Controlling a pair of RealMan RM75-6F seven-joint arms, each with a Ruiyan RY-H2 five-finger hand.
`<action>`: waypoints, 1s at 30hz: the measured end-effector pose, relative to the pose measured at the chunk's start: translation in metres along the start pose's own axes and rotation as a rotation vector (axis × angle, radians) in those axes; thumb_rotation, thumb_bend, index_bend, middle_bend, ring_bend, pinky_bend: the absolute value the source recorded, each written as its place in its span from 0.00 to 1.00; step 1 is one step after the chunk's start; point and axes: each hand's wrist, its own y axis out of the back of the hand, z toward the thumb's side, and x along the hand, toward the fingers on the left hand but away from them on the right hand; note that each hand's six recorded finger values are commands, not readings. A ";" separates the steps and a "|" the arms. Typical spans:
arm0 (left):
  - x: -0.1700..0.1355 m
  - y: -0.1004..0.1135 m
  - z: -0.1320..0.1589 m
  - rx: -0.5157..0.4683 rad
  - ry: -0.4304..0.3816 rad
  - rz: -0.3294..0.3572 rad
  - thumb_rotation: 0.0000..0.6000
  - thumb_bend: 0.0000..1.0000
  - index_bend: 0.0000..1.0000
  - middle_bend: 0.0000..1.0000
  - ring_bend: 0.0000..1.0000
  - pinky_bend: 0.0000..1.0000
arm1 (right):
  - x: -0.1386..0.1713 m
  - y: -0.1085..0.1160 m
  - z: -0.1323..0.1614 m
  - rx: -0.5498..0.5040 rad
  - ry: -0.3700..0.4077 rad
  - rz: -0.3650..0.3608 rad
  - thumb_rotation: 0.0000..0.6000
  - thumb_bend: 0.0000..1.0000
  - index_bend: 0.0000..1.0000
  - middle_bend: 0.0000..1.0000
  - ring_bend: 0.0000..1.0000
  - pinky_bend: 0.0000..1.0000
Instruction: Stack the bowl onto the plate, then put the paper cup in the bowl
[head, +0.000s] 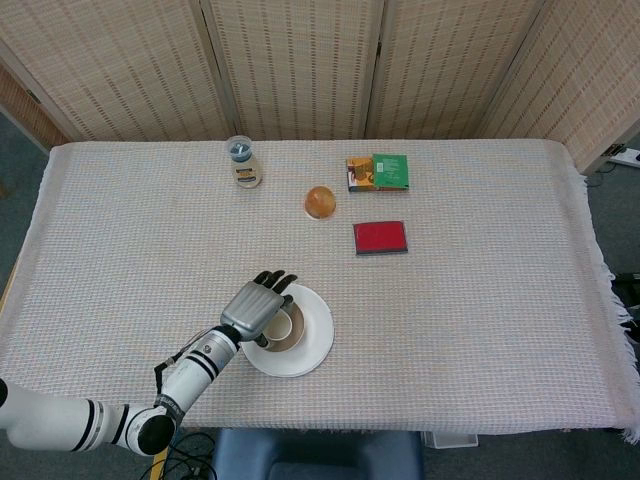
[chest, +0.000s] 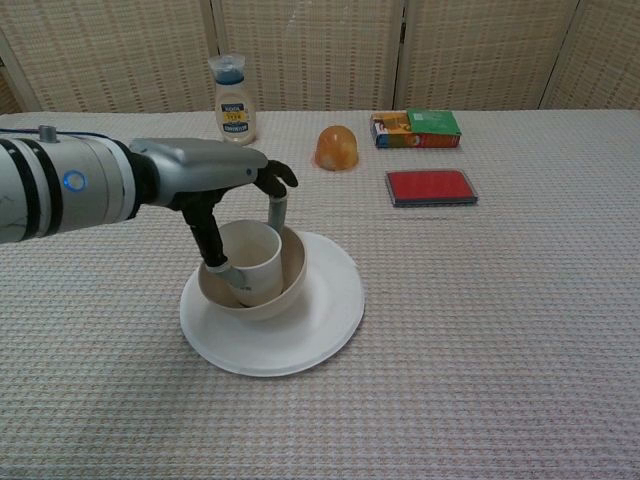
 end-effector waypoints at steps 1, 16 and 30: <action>0.001 -0.001 0.000 -0.001 0.000 0.000 1.00 0.18 0.57 0.10 0.00 0.14 | 0.000 0.000 0.000 0.000 -0.001 -0.001 1.00 0.18 0.08 0.09 0.00 0.00; 0.000 0.005 -0.001 0.001 -0.001 0.030 1.00 0.18 0.29 0.10 0.00 0.14 | 0.000 0.000 0.000 0.002 -0.004 -0.003 1.00 0.18 0.08 0.09 0.00 0.00; -0.018 0.020 -0.008 0.024 0.037 0.041 1.00 0.18 0.19 0.10 0.00 0.13 | -0.001 0.001 -0.002 0.001 -0.010 -0.006 1.00 0.18 0.08 0.09 0.00 0.00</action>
